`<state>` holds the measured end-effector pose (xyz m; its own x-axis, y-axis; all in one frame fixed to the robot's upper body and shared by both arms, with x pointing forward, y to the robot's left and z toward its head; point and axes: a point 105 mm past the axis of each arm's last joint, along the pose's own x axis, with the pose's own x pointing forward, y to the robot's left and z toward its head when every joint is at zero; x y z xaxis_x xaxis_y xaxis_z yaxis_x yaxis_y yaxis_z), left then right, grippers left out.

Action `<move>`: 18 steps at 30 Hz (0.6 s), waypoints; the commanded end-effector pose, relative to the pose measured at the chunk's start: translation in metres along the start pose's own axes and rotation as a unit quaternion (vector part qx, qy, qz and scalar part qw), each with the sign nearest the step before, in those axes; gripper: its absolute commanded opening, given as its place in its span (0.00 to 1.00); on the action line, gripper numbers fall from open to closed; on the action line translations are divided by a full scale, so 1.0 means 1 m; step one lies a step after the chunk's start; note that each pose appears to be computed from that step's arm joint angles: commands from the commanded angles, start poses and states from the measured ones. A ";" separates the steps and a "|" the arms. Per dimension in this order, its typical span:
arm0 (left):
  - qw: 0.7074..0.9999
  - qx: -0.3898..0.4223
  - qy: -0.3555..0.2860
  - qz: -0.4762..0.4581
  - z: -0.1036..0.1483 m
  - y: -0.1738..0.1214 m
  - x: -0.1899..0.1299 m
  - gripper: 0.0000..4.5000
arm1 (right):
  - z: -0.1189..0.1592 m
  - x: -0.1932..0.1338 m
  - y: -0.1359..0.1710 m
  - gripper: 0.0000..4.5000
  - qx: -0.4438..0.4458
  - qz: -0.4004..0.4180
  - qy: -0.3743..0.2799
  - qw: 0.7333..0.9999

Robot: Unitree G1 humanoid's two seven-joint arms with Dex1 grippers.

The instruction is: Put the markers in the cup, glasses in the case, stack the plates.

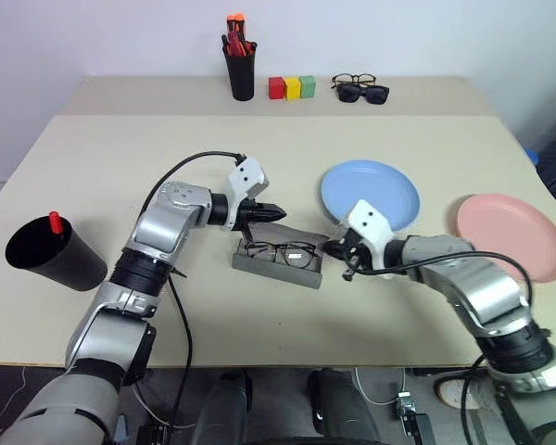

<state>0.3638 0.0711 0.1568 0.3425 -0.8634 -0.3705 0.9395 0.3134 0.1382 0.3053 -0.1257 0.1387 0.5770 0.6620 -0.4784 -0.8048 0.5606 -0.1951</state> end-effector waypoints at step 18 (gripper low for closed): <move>0.994 0.085 0.036 -0.056 -0.018 -0.046 -0.030 0.00 | -0.001 -0.029 -0.057 0.06 -0.043 -0.136 0.002 0.990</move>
<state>0.3063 0.0919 0.1356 0.1924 -0.8360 -0.5138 0.9768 0.1129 0.1822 0.3226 -0.1784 0.1577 0.7373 0.5190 -0.4325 -0.6665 0.6634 -0.3402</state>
